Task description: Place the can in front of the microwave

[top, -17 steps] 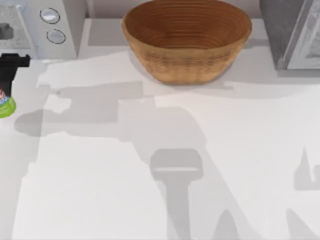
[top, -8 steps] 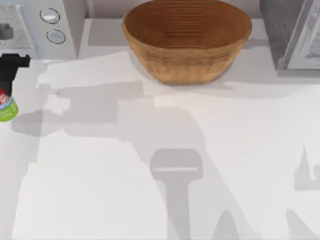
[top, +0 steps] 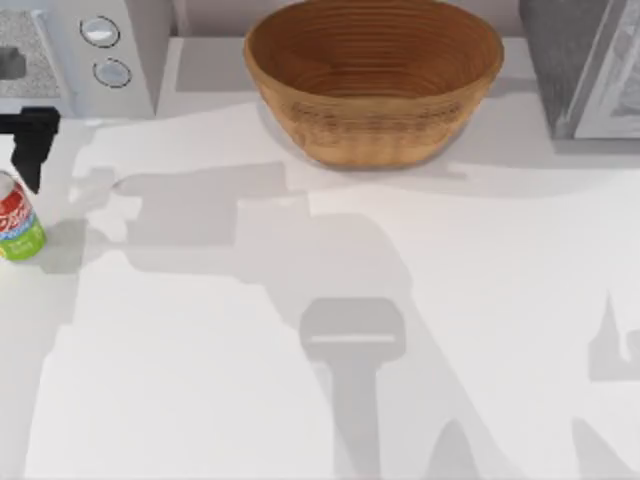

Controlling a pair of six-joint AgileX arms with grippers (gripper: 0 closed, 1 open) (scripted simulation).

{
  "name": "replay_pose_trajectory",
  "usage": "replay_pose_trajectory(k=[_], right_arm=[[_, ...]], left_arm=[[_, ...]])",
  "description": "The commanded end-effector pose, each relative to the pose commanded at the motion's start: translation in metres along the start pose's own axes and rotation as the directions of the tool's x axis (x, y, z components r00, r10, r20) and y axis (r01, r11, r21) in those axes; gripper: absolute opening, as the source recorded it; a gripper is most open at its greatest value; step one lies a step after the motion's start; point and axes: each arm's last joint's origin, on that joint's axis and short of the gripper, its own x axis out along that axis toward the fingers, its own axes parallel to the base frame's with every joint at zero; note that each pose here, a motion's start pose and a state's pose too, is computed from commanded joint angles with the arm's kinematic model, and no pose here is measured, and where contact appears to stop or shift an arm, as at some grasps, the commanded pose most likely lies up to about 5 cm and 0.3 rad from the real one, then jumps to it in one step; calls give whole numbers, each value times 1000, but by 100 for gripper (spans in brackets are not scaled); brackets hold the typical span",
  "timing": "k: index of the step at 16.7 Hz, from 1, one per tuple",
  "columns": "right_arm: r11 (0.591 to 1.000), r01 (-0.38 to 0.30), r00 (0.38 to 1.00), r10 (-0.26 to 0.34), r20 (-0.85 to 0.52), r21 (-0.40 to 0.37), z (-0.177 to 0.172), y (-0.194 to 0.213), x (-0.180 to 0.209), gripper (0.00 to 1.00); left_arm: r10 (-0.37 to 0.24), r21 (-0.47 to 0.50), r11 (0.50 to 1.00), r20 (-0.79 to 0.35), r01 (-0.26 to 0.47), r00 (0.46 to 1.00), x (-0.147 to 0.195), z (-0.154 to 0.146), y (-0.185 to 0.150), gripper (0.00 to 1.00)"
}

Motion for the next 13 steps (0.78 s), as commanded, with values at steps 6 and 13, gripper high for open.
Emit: replay_pose_trajectory(k=[6, 13], right_arm=[[1000, 0, 1000, 0, 0, 0, 0, 0, 0, 100], [1000, 0, 1000, 0, 0, 0, 0, 0, 0, 100]], left_arm=[[0, 2, 1000, -1, 0, 1000, -1, 0, -1, 100], [0, 1, 1000, 0, 0, 1000, -40, 0, -1, 100]])
